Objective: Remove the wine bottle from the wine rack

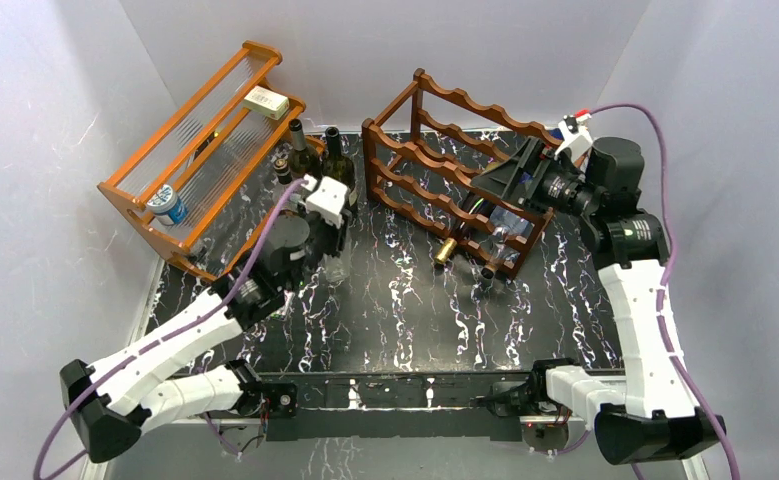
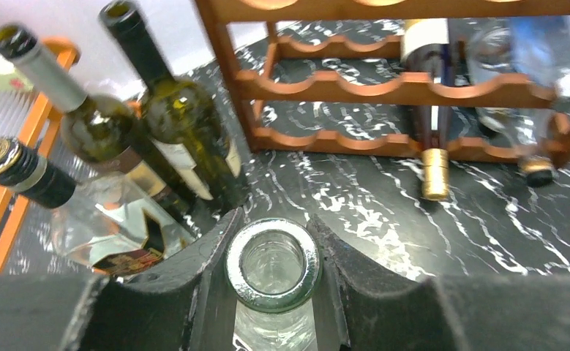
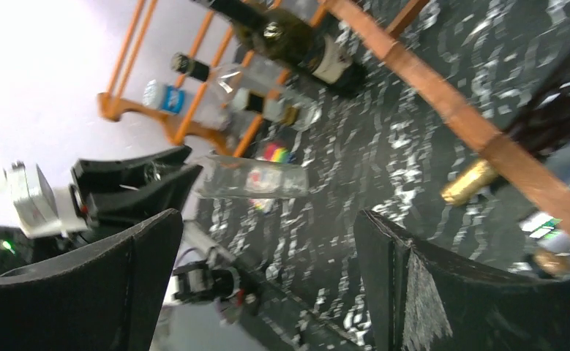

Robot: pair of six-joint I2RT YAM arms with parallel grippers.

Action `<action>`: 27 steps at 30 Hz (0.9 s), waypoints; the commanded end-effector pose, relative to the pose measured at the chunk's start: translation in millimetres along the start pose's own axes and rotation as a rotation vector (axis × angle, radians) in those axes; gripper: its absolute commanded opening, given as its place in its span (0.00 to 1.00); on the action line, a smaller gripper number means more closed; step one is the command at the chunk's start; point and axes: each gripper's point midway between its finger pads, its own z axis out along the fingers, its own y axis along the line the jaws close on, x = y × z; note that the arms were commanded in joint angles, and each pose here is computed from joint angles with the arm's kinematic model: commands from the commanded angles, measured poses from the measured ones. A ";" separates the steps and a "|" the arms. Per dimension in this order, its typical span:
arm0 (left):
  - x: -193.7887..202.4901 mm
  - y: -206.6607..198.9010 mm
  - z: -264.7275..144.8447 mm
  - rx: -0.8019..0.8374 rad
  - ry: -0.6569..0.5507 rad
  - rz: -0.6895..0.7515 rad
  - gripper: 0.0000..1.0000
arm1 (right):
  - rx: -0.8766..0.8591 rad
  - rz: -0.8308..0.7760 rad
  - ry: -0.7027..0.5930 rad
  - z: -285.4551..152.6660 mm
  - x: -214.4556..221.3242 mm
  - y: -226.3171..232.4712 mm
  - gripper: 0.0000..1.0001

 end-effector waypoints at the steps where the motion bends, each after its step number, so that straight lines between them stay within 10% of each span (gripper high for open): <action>1: -21.2 33.3 22.3 -0.046 -0.056 -0.149 0.00 | 0.139 -0.249 -0.163 -38.1 -24.8 0.9 0.98; 27: 31.5 80.3 93.2 -0.140 -0.066 -0.135 0.00 | 0.204 -0.277 -0.283 -56.8 -40.6 2.5 0.98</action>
